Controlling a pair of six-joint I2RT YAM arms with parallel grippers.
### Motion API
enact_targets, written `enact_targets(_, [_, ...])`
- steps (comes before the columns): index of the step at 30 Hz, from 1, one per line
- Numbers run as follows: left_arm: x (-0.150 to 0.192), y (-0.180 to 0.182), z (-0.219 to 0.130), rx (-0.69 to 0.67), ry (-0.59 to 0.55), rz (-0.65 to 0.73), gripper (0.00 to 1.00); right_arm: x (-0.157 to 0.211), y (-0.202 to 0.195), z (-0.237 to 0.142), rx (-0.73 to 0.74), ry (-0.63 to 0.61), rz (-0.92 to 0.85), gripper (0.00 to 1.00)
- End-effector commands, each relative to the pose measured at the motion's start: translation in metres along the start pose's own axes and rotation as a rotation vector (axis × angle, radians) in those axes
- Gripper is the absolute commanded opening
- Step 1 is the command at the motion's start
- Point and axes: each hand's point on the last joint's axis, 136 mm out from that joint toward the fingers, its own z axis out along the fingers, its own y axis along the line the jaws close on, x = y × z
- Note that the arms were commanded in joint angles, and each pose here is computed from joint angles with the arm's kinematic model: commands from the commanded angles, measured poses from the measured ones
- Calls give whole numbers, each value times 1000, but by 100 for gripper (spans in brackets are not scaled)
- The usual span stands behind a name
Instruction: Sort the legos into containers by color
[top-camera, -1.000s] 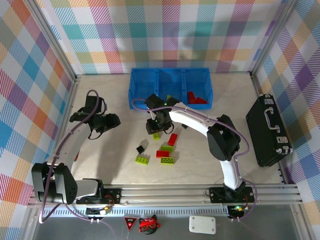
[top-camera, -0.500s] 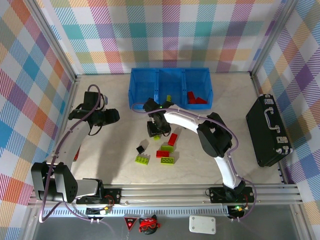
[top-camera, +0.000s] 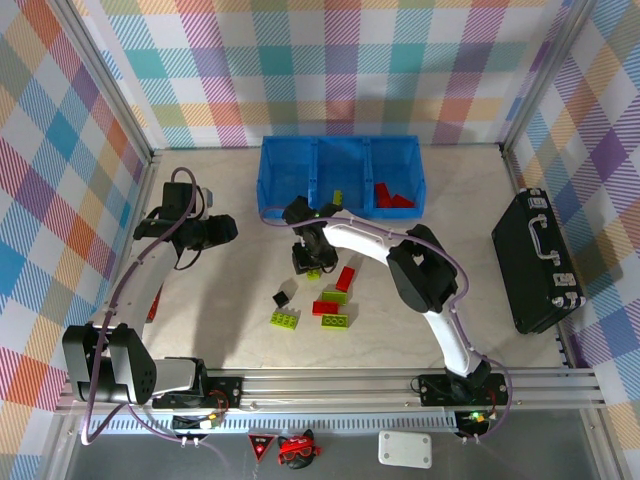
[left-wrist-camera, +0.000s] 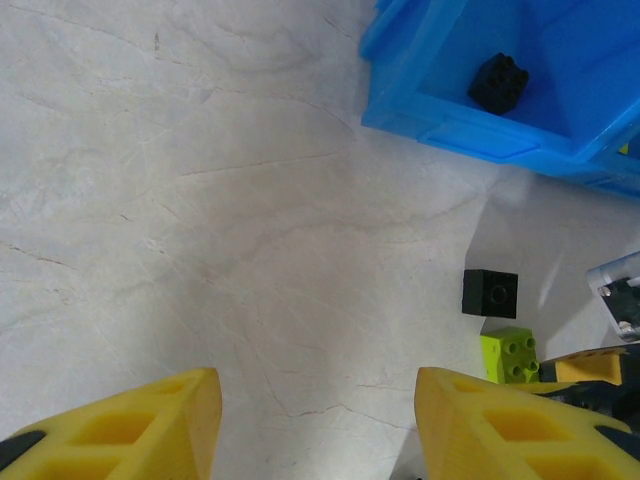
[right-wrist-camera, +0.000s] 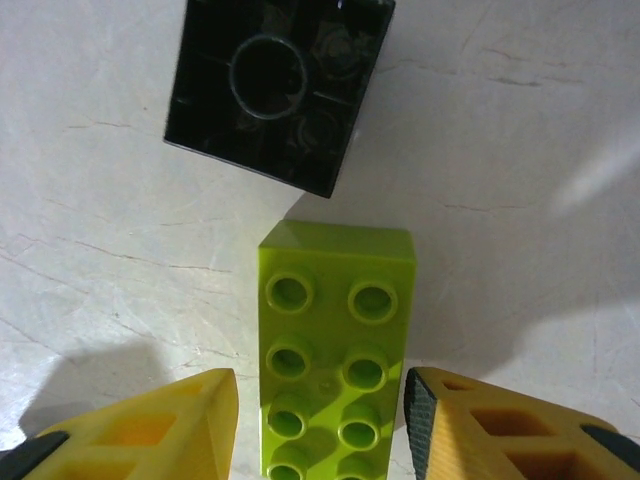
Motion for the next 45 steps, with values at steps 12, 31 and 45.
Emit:
enact_targets(12, [-3,0,-5,18,-25,7,54,-7,3,-16,15,-40,2,34])
enact_targets(31, [0,0,-7,20,-24,6,54,-74,-35,-102,10,-235,34,33])
enact_targets(45, [11,0,4,29,40,-5,54,-141,-122,-96,65,-311,155,33])
